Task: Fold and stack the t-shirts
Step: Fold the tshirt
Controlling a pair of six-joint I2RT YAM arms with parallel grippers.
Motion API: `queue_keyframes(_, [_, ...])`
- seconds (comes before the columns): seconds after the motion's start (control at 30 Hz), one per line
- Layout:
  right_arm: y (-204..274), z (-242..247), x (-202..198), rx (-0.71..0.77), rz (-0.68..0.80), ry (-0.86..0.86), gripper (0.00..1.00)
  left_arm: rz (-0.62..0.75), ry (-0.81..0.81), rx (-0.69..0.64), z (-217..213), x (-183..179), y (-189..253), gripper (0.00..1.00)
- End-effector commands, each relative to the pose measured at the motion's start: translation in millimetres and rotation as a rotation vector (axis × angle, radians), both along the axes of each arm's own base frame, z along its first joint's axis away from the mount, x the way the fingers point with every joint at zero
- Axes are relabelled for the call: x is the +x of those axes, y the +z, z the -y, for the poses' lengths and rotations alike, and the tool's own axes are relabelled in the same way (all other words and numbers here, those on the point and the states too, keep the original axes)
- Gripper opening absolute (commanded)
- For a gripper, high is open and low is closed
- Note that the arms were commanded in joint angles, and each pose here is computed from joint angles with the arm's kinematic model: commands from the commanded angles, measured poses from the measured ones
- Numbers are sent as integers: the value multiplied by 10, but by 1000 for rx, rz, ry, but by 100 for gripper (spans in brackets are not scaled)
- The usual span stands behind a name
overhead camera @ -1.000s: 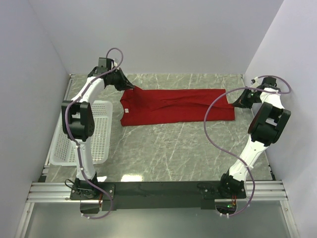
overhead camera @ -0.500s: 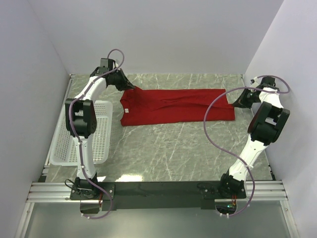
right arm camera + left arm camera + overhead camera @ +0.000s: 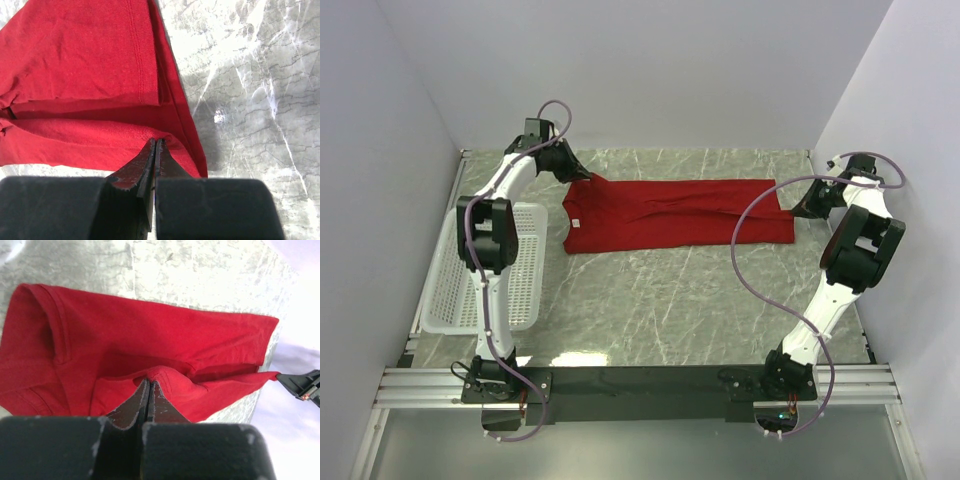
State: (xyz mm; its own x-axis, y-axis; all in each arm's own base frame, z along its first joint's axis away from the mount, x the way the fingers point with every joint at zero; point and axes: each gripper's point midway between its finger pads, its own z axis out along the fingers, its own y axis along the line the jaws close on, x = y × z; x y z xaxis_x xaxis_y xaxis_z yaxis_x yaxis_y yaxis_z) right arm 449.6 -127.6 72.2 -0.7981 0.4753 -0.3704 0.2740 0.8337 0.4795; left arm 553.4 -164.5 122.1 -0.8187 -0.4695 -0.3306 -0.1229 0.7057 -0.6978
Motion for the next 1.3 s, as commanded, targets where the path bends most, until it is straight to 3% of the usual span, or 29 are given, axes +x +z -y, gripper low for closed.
queue_keyframes(0.0, [105,134,173,-47,59,-24,0,51,25,3,-51,153,144,1])
queue_keyframes(0.33, [97,84,230,-59,61,-12,0,31,46,-6,-46,247,-19,1])
queue_keyframes(0.4, [86,48,258,-63,61,-3,7,21,49,-14,-35,264,-74,1])
queue_keyframes(0.53, [155,-24,309,-83,78,21,22,41,81,23,-103,342,-43,32])
queue_keyframes(0.63, [251,-40,327,-106,105,27,33,124,109,62,-199,407,229,45])
queue_keyframes(0.8, [414,15,307,-160,137,35,38,276,106,138,-357,345,807,48])
queue_keyframes(0.83, [509,28,303,-187,163,54,38,339,104,148,-379,285,1080,51])
queue_keyframes(0.9, [587,19,282,-214,187,88,39,353,75,192,-423,112,1065,53])
queue_keyframes(0.93, [673,7,264,-224,204,103,39,419,78,205,-456,-15,1369,53])
queue_keyframes(1.03, [796,-128,206,-227,241,225,40,455,74,282,-571,-304,1343,53])
queue_keyframes(1.07, [815,-155,185,-258,259,301,40,527,81,305,-629,-481,1634,54])
queue_keyframes(1.1, [893,-339,202,-233,302,388,40,510,92,331,-687,-607,1490,54])
queue_keyframes(1.13, [864,-468,92,-209,277,457,40,575,113,341,-736,-794,1756,55])
queue_keyframes(1.2, [889,-836,36,-231,324,679,40,552,178,381,-886,-1008,1586,65])
queue_keyframes(1.23, [875,-1058,-114,-205,305,775,40,553,206,382,-934,-1105,1579,82])
queue_keyframes(1.27, [877,-1206,-152,-248,336,890,40,585,253,351,-970,-1273,1743,90])
